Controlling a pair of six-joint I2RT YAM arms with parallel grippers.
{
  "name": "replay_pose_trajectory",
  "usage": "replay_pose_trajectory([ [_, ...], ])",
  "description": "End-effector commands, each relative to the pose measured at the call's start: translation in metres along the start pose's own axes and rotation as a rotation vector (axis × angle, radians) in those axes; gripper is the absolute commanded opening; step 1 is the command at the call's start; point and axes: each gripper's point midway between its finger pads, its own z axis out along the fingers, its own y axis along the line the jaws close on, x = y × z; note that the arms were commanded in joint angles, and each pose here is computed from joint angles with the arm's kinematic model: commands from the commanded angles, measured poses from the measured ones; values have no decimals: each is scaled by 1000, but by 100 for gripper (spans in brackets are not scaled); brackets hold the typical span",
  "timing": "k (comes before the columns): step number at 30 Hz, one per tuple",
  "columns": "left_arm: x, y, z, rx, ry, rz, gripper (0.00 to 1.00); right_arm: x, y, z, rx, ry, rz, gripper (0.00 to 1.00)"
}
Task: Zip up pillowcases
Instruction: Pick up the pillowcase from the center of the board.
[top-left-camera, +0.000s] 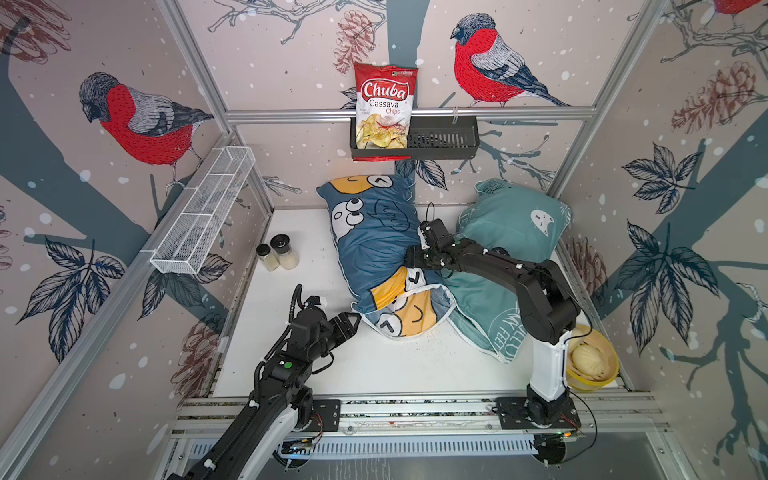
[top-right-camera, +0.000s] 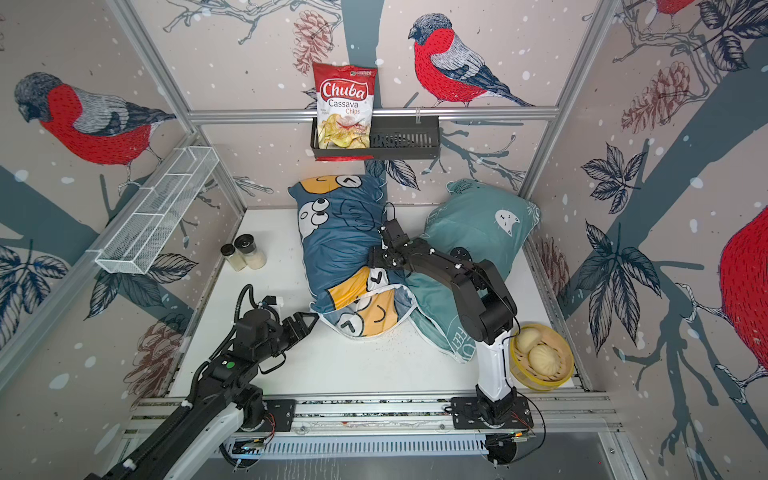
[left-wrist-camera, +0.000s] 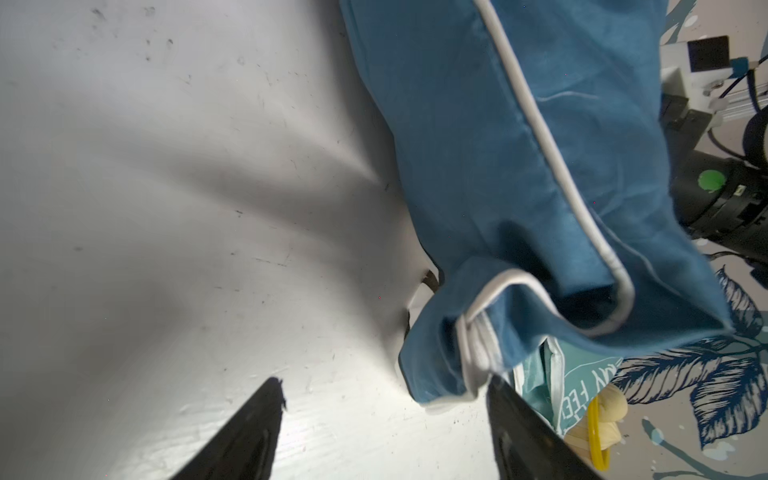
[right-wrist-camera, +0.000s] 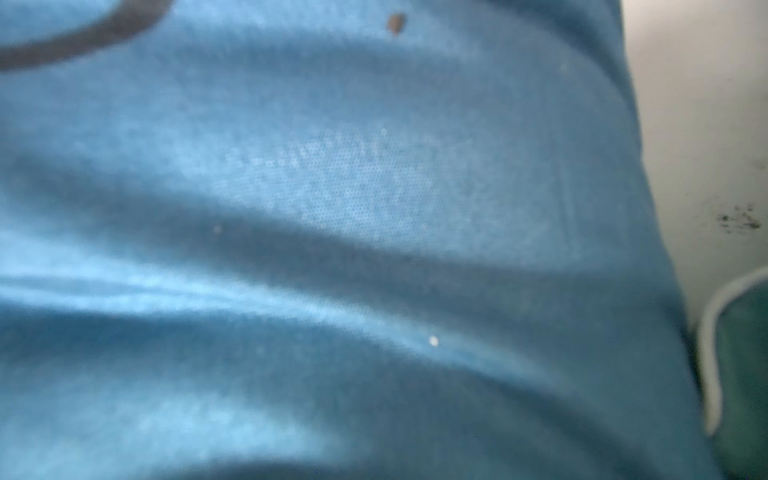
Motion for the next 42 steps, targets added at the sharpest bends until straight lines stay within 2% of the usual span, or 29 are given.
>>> replay_pose_trajectory([
  [1,-19,-36,-2,143,-61,-1,71,-28,-14,-1,71,-131,-1,74],
  [6,-22,-43,4,186,-59,-19,64,-24,-14,1,71,-121,-7,74],
  [18,-29,-47,10,186,-75,-12,28,-19,-11,0,34,-110,-1,74],
  [25,-33,-52,11,178,-66,15,22,-22,-9,-1,15,-111,0,74],
  [28,-34,-55,11,182,-62,21,14,-21,-8,-5,3,-103,-5,75],
  [33,-35,-59,8,183,-62,32,0,-13,-7,-30,-75,-88,11,80],
  [38,-35,-62,4,193,-65,39,0,12,-6,-74,-155,-81,31,88],
  [42,-28,-61,-1,197,-59,58,0,41,6,-104,-222,-61,24,89],
])
